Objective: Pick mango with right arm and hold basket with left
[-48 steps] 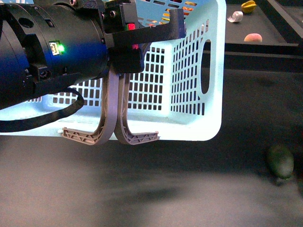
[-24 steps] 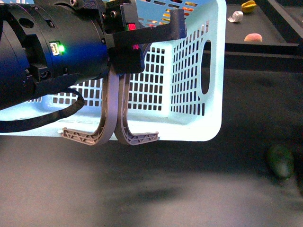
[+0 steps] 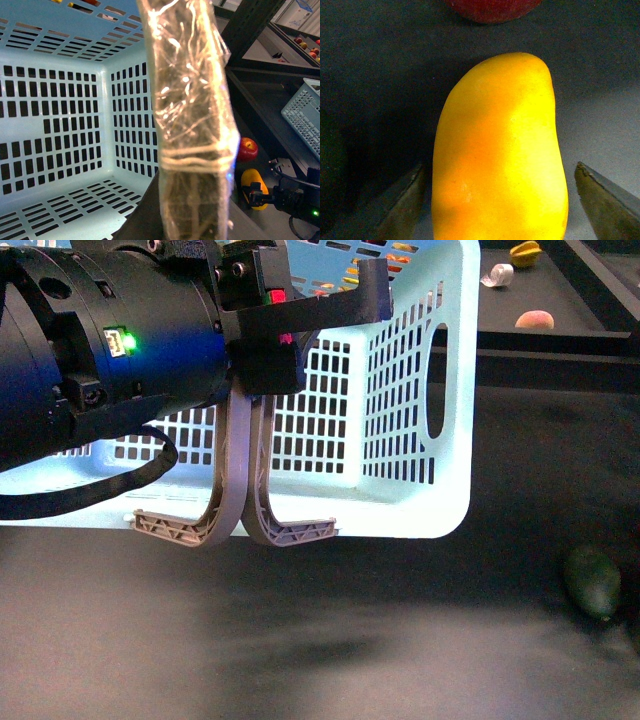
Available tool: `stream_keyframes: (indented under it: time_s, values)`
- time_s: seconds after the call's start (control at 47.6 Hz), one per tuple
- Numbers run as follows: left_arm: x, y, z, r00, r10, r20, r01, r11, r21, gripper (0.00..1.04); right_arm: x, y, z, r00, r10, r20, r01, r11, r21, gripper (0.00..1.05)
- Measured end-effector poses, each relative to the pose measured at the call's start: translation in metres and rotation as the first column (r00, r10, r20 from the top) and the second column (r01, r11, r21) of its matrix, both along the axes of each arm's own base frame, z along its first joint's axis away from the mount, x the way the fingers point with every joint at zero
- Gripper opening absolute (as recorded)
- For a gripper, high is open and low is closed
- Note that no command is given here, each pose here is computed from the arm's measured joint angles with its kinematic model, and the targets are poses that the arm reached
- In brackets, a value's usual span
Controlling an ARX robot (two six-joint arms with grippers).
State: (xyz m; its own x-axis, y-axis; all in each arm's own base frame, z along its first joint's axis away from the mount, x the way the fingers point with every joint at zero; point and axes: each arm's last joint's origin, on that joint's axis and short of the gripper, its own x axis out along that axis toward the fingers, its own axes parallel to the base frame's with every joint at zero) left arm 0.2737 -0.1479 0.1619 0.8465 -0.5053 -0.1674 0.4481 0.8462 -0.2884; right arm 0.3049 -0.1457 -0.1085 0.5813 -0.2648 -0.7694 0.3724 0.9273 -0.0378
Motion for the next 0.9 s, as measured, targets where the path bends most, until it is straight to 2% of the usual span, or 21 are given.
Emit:
stream_keyframes:
  time_s: [0.126, 0.231, 0.42, 0.609, 0.693, 0.819, 0.903]
  values:
    - [0.000, 0.000, 0.000, 1.000, 0.000, 0.000, 0.000, 1.000, 0.000, 0.08, 0.000, -0.001, 0.000, 1.000, -0.001, 0.002, 0.001, 1.000, 0.006, 0.67]
    - [0.000, 0.000, 0.000, 1.000, 0.000, 0.000, 0.000, 1.000, 0.000, 0.08, -0.003, -0.001, 0.001, 1.000, -0.002, 0.006, 0.002, 1.000, 0.022, 0.60]
    - [0.000, 0.000, 0.000, 1.000, 0.000, 0.000, 0.000, 1.000, 0.000, 0.08, -0.013, 0.002, 0.030, 0.998, 0.013, 0.058, -0.018, 0.996, 0.083, 0.58]
    - [0.000, 0.000, 0.000, 1.000, 0.000, 0.000, 0.000, 1.000, 0.000, 0.08, -0.015, 0.014, 0.101, 0.971, 0.099, 0.217, -0.127, 0.985, 0.121, 0.58]
    - [0.000, 0.000, 0.000, 1.000, 0.000, 0.000, 0.000, 1.000, 0.000, 0.08, -0.017, 0.023, 0.119, 0.958, 0.137, 0.253, -0.175, 0.975, 0.135, 0.58]
    - [0.000, 0.000, 0.000, 1.000, 0.000, 0.000, 0.000, 1.000, 0.000, 0.08, -0.022, 0.047, 0.152, 0.918, 0.229, 0.322, -0.294, 0.941, 0.168, 0.58]
    - [0.000, 0.000, 0.000, 1.000, 0.000, 0.000, 0.000, 1.000, 0.000, 0.08, -0.027, 0.074, 0.186, 0.864, 0.306, 0.401, -0.409, 0.890, 0.203, 0.58]
